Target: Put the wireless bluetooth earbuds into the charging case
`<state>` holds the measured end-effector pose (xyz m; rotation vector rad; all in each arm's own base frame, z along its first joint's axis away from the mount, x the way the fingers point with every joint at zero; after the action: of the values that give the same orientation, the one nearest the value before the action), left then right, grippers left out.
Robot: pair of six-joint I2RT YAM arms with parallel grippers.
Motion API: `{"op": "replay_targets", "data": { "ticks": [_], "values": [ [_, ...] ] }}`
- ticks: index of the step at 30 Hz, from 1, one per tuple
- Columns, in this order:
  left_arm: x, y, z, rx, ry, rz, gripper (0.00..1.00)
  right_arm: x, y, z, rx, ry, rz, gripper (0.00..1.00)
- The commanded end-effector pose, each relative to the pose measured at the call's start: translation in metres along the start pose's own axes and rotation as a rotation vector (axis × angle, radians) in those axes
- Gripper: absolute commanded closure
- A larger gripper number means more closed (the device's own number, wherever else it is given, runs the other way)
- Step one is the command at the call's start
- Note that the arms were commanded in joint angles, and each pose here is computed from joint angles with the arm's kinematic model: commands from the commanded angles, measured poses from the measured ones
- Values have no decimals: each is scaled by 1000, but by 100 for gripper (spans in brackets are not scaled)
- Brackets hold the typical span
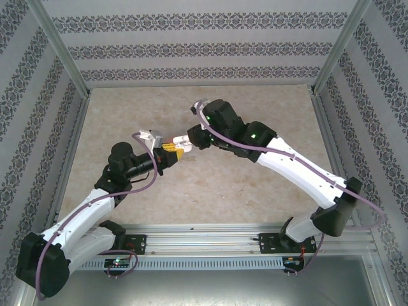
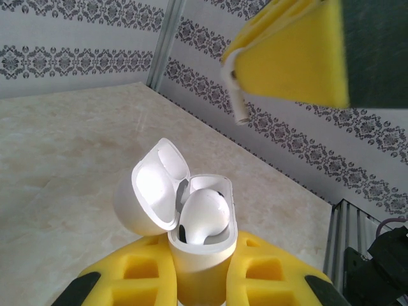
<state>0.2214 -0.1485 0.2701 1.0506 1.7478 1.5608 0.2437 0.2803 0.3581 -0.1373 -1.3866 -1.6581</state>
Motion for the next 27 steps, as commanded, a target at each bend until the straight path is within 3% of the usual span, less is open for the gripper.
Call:
{"op": "replay_targets", "data": {
  "ticks": [1,27],
  "values": [
    [-1,25,-9,-36,-63,-75,100,-6,1,11,39,42,10,75],
    [-3,36,-8,-44,-52,-99,100,-17,-28,4,102,14,62,75]
  ]
}}
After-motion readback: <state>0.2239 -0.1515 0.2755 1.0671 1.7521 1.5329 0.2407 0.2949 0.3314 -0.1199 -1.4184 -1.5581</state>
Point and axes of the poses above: each hand's point on the last joint's axis, 136 mm out from that joint toward the fingers, its own x axis back along the fingers, its own z axis along the line the jaws close on, y = z × x, the point moved 8 cm from there along x, back along the fingers, and after that the axes turned 11 degrees about -x, right-handed, at the moved point
